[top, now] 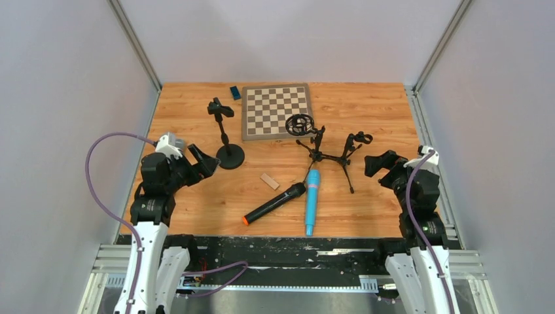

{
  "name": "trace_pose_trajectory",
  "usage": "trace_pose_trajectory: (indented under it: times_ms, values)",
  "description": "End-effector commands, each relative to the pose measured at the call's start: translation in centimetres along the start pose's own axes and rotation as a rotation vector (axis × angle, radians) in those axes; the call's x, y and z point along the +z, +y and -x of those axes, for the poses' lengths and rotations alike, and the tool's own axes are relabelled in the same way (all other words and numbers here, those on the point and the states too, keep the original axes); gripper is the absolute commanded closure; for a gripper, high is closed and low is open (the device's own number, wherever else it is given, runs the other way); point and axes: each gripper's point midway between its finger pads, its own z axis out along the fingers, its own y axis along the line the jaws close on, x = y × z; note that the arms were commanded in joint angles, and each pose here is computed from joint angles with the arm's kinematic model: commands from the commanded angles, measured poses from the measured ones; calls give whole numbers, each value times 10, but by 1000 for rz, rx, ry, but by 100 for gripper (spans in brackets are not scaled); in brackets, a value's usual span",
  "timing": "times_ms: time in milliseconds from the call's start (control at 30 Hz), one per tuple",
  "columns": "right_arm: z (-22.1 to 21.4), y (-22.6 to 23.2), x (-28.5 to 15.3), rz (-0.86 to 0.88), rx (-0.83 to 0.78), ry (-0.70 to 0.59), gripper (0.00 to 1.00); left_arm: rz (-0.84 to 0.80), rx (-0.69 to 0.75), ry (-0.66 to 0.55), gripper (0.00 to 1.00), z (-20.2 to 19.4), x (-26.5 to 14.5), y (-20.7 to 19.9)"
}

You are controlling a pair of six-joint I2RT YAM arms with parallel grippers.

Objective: Attach the microphones to the stand

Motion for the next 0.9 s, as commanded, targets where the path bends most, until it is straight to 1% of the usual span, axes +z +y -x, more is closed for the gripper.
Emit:
trace_pose_trajectory:
  times_ms: [0, 100, 233, 333, 500, 533, 600, 667, 700, 767, 867]
  values:
    - [23, 26, -6, 74, 39, -6, 0, -120, 34, -36, 0, 9, -7, -23]
    - [27, 31, -1, 85, 26, 13, 0, -149, 99, -12, 0, 10, -11, -30]
    - [26, 39, 5, 108, 27, 57, 0, -218, 175, 53, 0, 5, -16, -43]
    - [19, 47, 8, 147, 67, 95, 0, -183, 189, 104, 0, -1, -13, -35]
    - [2, 57, 18, 216, 110, 170, 0, -121, 167, 220, 0, -31, -8, -16]
    - [-2, 59, 20, 227, 115, 187, 0, -106, 165, 227, 0, -33, -8, -14]
    - [-7, 62, 24, 245, 115, 219, 0, -80, 199, 264, 0, -45, -8, -17]
    - [-10, 64, 27, 255, 112, 243, 0, -17, 243, 298, 0, -54, -5, -15]
    - [-10, 65, 27, 261, 107, 246, 0, -10, 271, 346, 0, -65, -5, -18]
    - [-10, 67, 29, 276, 91, 249, 0, 15, 298, 385, 0, -76, -2, -17]
    - [-9, 71, 31, 293, 81, 260, 0, -4, 363, 424, 0, -91, 3, -25]
